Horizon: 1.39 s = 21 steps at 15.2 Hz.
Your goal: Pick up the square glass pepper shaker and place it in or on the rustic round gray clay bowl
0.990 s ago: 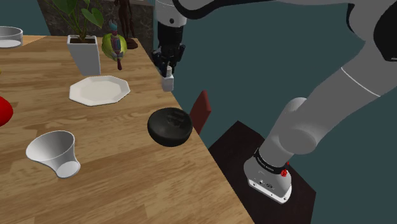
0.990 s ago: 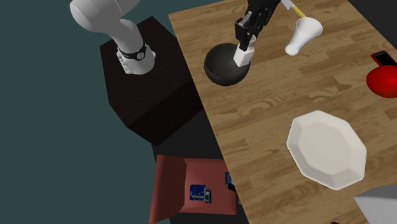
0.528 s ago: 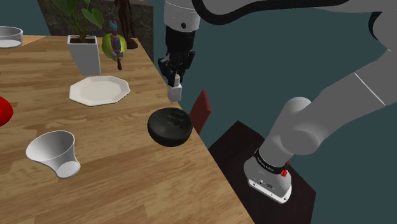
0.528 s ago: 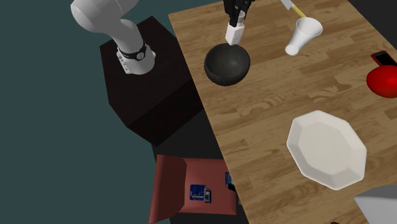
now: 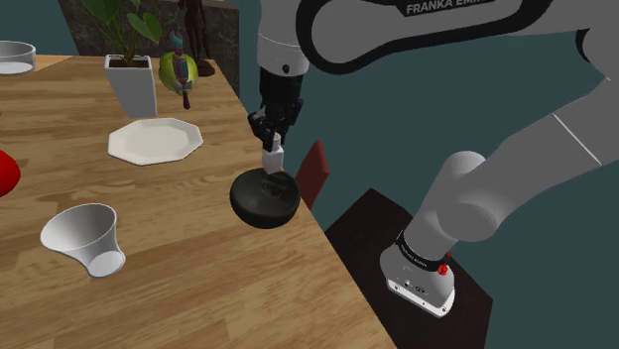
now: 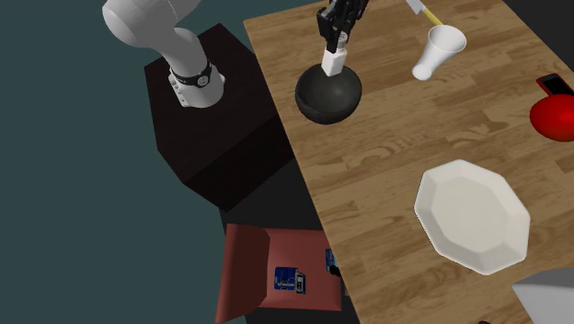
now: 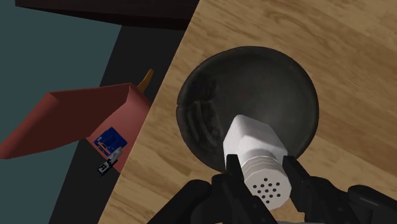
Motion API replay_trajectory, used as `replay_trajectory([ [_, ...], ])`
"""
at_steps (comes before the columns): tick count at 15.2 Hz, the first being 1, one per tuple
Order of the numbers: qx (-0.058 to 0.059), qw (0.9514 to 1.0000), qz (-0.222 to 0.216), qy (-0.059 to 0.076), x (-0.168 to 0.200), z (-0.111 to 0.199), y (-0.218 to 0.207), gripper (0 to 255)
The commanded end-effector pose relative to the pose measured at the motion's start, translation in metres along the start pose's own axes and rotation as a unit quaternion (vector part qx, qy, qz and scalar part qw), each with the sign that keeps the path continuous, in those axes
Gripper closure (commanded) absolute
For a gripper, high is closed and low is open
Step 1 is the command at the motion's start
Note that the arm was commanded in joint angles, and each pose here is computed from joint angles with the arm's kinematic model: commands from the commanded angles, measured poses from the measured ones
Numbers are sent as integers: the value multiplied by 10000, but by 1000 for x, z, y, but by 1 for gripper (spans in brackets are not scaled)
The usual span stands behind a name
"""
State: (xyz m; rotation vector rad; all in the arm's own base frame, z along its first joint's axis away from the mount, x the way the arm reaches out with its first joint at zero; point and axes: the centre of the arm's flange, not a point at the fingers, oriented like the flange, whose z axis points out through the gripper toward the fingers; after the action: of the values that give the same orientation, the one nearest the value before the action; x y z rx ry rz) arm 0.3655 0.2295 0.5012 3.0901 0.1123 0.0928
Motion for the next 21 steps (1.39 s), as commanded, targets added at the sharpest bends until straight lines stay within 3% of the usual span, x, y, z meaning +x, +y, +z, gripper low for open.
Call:
replay_trajectory([
  [1, 2, 10000, 0, 3, 0, 10, -2, 255],
  [11, 2, 10000, 0, 3, -3, 64, -5, 255],
  [18, 2, 10000, 0, 3, -3, 64, -5, 255],
  [19, 2, 10000, 0, 3, -3, 64, -5, 0],
  [21, 2, 10000, 0, 3, -3, 64, -5, 0],
])
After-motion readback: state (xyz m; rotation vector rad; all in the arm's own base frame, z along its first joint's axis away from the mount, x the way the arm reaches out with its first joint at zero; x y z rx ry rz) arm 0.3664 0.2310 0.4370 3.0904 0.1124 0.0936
